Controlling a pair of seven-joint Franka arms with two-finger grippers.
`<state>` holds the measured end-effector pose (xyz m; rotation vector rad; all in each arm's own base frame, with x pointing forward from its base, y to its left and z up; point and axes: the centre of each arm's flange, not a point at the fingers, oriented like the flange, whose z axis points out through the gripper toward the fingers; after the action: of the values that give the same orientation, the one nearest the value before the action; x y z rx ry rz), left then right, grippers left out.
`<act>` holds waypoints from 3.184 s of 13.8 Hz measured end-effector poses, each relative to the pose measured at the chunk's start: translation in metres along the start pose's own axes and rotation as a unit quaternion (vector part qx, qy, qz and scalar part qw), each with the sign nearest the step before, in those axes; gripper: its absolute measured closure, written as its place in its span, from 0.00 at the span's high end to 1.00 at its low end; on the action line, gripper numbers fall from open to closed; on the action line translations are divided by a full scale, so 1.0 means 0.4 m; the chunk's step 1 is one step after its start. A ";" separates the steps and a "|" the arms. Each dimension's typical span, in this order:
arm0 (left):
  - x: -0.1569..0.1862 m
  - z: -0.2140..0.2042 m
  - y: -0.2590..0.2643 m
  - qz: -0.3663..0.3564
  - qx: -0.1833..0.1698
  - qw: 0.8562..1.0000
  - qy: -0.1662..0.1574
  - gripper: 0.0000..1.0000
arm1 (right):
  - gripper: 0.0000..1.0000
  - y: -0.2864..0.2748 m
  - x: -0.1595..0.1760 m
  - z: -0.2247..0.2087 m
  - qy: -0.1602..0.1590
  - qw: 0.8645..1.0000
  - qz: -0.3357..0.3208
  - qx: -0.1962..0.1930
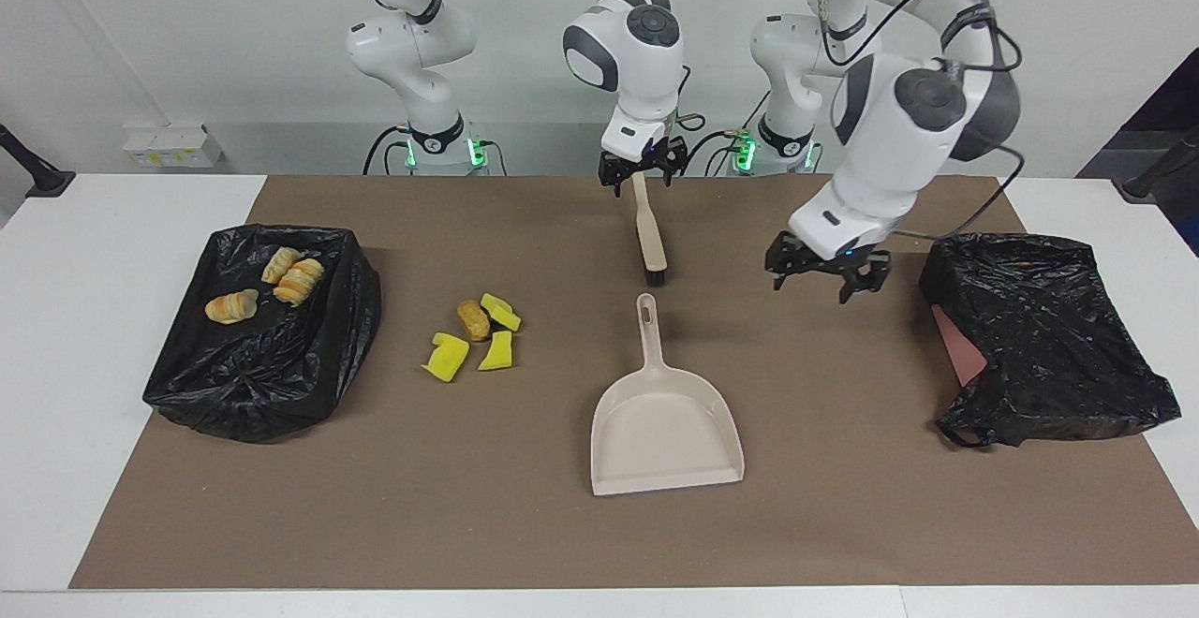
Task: Sweep and dump trash in bin
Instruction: 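Grasp the dustpan handle with the left gripper while the right gripper grasps the brush, then sweep sponges and potato into dustpan with the right gripper while the left gripper holds it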
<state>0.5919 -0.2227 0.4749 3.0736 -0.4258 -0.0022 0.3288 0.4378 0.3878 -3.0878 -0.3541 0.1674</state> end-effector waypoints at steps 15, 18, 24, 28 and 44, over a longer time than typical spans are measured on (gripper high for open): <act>0.028 0.343 0.438 -0.085 -0.012 0.996 0.021 0.92 | 0.43 -0.002 -0.074 0.150 0.008 1.000 -0.012 0.003; 0.042 0.328 0.421 -0.084 -0.003 0.996 0.032 0.57 | 0.26 -0.003 -0.069 0.147 0.008 1.000 -0.010 0.005; 0.045 0.273 0.402 -0.086 0.001 0.996 0.038 0.32 | 0.26 0.065 -0.044 0.085 -0.008 1.000 0.009 -0.021; 0.034 0.167 0.308 -0.017 0.018 0.999 0.022 0.32 | 0.26 0.254 -0.003 -0.058 -0.014 0.998 0.036 -0.051; -0.161 0.212 0.113 0.474 0.009 0.878 -0.062 0.32 | 0.26 0.913 0.168 0.028 -0.053 0.986 0.054 -0.146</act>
<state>0.5171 -0.2518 0.3915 2.5284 -1.8575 -0.1607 0.4745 0.0979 0.3546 -3.4003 -0.2323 0.3110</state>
